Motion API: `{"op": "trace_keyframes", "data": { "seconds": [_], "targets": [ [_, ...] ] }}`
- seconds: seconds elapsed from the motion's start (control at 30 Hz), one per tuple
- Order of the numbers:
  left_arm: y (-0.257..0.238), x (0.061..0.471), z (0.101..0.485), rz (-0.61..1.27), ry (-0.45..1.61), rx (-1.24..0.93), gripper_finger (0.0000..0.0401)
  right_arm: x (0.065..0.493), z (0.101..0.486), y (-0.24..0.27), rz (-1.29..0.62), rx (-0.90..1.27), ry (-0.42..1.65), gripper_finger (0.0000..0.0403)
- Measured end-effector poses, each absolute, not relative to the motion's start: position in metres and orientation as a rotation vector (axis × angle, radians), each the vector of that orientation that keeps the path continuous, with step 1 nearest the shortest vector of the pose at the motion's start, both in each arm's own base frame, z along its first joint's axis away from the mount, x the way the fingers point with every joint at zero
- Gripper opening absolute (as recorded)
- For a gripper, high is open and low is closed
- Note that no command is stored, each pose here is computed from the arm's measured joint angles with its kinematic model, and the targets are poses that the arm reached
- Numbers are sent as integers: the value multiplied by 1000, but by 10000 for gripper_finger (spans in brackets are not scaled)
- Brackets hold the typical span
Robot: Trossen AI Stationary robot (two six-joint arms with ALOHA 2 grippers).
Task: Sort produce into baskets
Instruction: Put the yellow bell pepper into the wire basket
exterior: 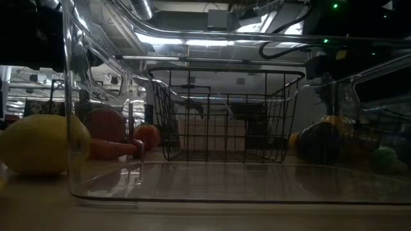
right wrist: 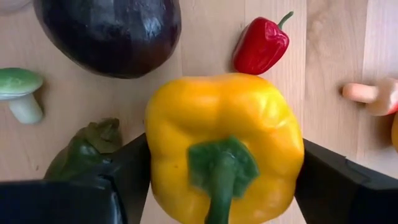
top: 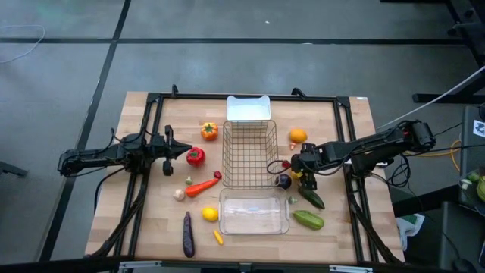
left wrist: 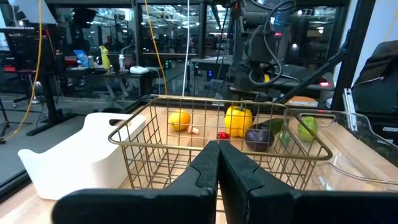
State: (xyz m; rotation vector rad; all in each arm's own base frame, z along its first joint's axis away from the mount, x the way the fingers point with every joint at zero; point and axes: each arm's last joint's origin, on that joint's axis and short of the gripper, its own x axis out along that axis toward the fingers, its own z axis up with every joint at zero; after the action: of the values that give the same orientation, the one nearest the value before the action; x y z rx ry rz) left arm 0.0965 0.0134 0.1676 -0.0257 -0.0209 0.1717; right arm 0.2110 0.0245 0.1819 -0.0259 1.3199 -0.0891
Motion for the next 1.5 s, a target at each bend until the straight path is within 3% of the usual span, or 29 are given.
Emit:
{"op": "trace_keyframes", "data": {
  "seconds": [0.27,0.77,1.1,1.5],
  "targets": [
    [13,97,168,172,-21,-26,4,210,188,24,-92,-31,1352,319],
    [13,97,167,172,-20,-26,4,224,280,24,-120,-140,1303,320],
    [13,97,168,172,-21,-26,4,234,336,22,-127,-272,1109,321],
    [13,97,168,171,-21,-25,4,269,342,2,-94,-351,902,321]
  ]
}}
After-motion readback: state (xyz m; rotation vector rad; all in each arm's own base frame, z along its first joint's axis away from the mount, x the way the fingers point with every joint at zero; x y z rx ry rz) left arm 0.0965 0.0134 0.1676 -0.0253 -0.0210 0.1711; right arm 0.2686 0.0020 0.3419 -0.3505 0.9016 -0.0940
